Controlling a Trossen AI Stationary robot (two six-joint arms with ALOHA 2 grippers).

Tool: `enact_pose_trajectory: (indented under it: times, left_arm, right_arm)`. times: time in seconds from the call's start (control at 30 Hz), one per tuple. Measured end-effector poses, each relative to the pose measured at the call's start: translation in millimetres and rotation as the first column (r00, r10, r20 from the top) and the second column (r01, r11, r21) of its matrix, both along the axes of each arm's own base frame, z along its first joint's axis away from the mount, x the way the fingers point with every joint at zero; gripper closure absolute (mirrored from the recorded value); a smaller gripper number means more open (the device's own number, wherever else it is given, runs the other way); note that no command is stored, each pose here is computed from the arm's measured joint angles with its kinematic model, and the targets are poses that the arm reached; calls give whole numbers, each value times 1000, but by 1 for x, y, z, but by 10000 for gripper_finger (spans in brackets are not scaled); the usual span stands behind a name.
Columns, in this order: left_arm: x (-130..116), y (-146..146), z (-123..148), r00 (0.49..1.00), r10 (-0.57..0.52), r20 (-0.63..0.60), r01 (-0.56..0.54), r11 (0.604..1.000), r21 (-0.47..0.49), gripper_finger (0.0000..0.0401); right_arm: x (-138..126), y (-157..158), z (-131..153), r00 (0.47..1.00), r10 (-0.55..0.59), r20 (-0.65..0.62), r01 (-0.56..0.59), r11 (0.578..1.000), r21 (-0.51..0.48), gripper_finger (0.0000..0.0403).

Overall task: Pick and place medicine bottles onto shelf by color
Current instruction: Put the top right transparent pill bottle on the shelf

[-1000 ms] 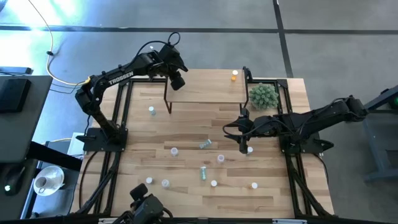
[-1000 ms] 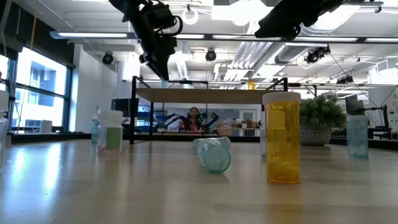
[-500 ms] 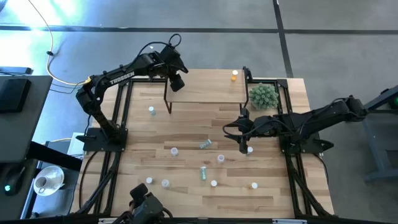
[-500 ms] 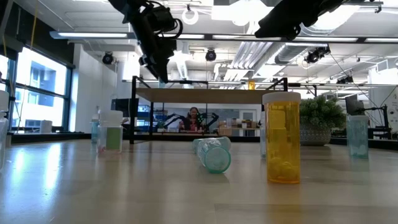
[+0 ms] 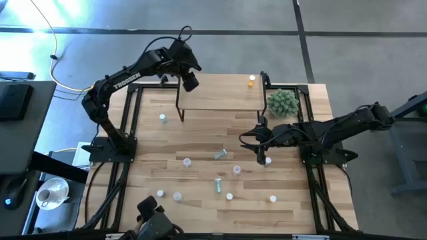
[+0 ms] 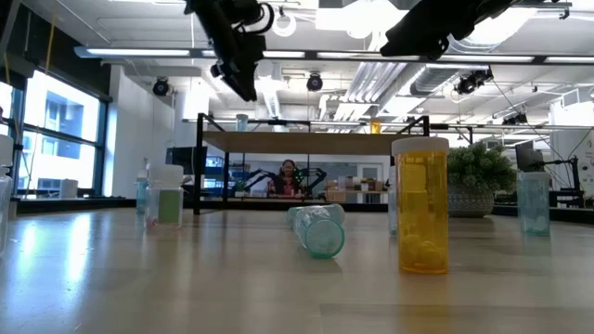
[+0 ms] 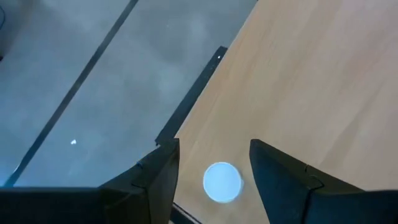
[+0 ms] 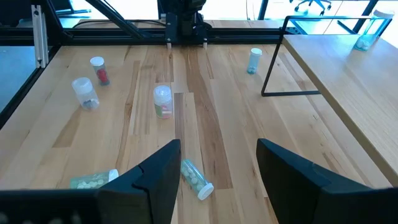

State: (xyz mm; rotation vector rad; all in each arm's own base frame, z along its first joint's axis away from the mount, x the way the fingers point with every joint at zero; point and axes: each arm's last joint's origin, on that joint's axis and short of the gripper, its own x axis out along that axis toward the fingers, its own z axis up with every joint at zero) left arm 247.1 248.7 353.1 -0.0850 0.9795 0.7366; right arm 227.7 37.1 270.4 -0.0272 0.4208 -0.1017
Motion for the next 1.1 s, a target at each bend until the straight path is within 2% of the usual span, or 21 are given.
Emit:
enact_pose_trajectory:
  times: [0.17,0.4,0.53,0.8,1.1]
  left_arm:
    - [0,-13,17,999,-38,24,38,999,0,215]
    - [-7,-44,32,971,-173,162,181,983,-37,215]
    - [-15,-63,17,959,-199,201,217,973,-74,215]
    - [-34,-106,-8,921,-234,311,250,968,-15,215]
    - [-48,-155,-38,859,-281,429,311,950,-1,215]
  right_arm:
    - [0,0,0,1000,0,0,0,1000,0,201]
    - [0,0,0,1000,0,-1,0,1000,0,201]
    - [-1,0,-1,1000,1,-16,-1,1000,-3,201]
    - [-1,0,-3,999,20,-36,-21,999,-46,201]
    - [-2,-1,-4,999,3,-41,-4,1000,-13,201]
